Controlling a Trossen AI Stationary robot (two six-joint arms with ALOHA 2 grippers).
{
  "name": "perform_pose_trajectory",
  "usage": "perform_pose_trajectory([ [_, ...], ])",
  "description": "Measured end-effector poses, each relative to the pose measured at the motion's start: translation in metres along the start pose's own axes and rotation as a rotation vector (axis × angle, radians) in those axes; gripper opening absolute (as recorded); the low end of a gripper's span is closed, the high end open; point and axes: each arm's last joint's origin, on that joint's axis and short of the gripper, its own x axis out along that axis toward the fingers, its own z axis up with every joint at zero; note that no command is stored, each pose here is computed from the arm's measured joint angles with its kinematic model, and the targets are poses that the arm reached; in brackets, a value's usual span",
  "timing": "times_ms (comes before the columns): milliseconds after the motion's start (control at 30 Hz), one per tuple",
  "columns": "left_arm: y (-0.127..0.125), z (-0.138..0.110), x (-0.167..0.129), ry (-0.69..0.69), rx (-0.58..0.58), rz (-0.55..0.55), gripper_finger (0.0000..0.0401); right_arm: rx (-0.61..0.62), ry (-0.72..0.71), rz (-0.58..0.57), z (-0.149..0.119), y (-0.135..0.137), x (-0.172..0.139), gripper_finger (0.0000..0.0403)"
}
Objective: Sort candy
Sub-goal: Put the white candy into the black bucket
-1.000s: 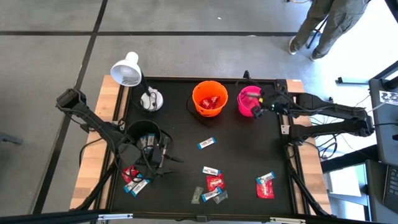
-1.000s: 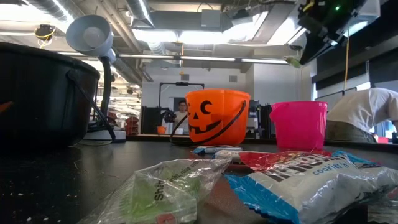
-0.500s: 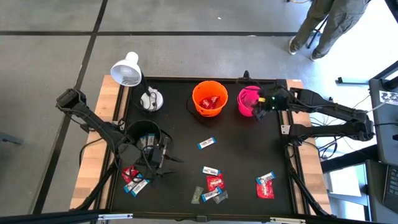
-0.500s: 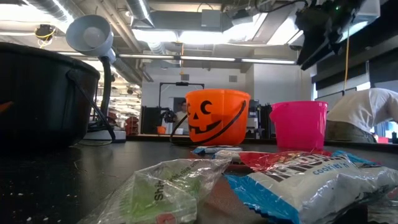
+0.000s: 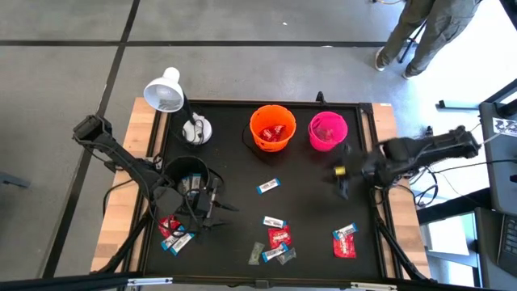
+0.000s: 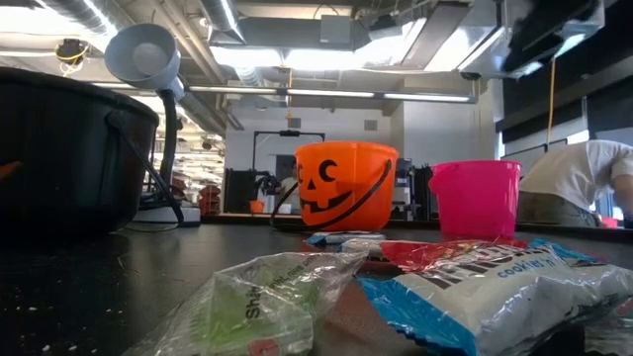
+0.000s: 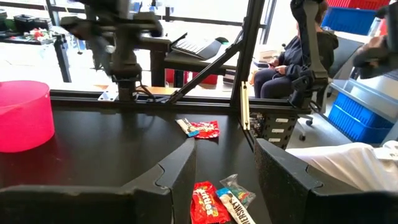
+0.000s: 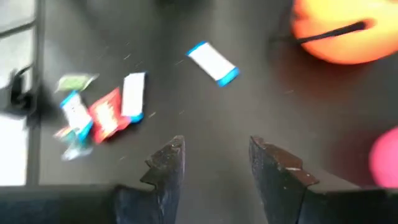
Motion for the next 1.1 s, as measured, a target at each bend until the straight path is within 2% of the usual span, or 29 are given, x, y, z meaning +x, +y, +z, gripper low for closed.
perform_pose_trajectory([
  [267,0.0,0.0,0.0,0.001,-0.014,0.001,0.0151,-0.104,0.124,0.031,-0.036,0.062,0.02,0.0177],
  [400,0.0,0.0,0.0,0.001,-0.015,0.0,0.0151,-0.167,0.249,0.04,-0.061,0.088,0.036,0.0177],
  [533,0.0,0.0,0.0,0.001,-0.014,0.0,0.0151,-0.183,0.454,0.075,-0.087,0.109,0.053,0.0177],
  [600,0.0,0.0,0.0,0.003,-0.013,0.001,0.0151,-0.185,0.536,0.068,-0.099,0.116,0.061,0.0177],
  [833,0.001,-0.003,0.0,0.028,0.001,0.006,0.0151,-0.243,0.68,-0.061,-0.135,0.128,0.083,0.0177],
  [1100,0.001,-0.004,0.0,0.036,0.004,0.008,0.0151,-0.252,0.753,-0.178,-0.151,0.128,0.106,0.0177],
])
